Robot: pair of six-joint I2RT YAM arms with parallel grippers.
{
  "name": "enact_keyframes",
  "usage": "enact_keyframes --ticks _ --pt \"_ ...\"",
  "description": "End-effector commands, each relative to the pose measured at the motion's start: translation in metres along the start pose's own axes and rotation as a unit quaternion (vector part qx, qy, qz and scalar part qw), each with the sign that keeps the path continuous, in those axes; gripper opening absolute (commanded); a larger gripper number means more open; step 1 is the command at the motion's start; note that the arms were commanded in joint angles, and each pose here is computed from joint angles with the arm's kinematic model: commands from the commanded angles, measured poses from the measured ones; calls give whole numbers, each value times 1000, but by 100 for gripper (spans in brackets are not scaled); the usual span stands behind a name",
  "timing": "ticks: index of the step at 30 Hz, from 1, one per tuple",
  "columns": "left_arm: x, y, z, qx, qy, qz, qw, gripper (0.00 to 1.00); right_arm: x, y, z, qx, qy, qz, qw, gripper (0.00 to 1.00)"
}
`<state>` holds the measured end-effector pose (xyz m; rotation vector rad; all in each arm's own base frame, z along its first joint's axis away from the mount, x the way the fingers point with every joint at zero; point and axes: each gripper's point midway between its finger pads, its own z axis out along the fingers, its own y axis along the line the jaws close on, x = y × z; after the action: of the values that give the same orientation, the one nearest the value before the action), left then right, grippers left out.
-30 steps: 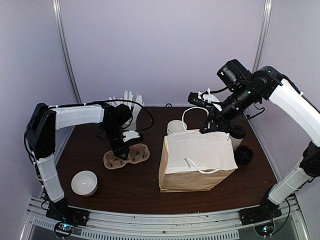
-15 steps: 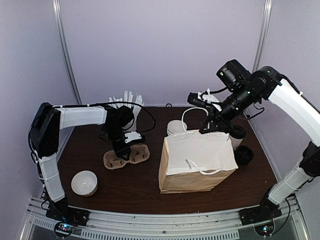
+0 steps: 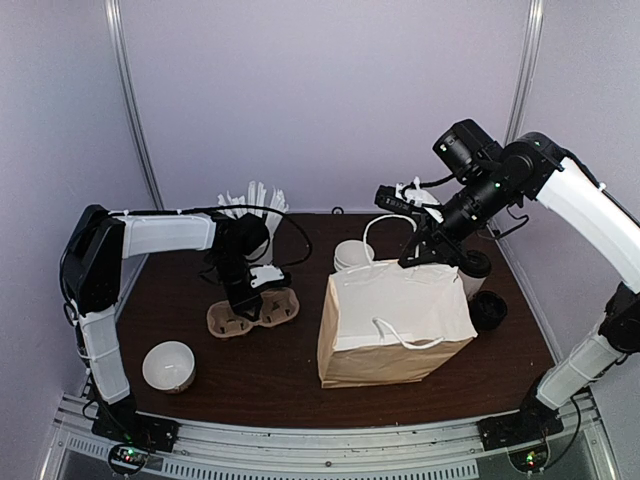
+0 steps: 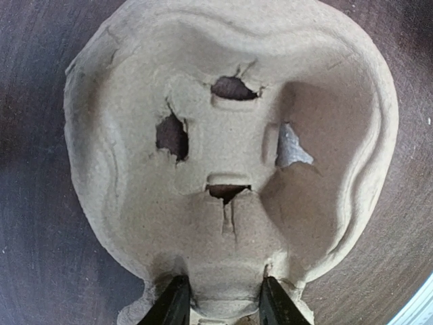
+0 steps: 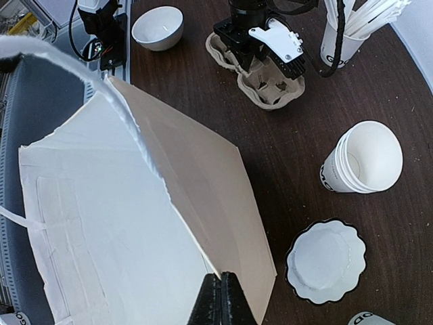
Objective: Pack the takeout coffee
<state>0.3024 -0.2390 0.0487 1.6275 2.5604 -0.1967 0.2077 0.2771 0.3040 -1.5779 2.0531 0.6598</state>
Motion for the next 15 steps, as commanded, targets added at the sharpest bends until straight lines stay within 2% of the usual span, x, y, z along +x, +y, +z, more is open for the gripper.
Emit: enact_keyframes --ticks 1,7,15 --pt "-8 -3 -2 5 -11 7 1000 35 -1 3 -2 -6 -10 -5 1000 0" --pt "-14 -10 -30 7 -40 -3 999 34 1 3 -3 -3 -8 -5 1000 0" --pt "-33 -37 -103 10 -142 -1 990 34 1 2 5 -15 -3 1 1000 0"
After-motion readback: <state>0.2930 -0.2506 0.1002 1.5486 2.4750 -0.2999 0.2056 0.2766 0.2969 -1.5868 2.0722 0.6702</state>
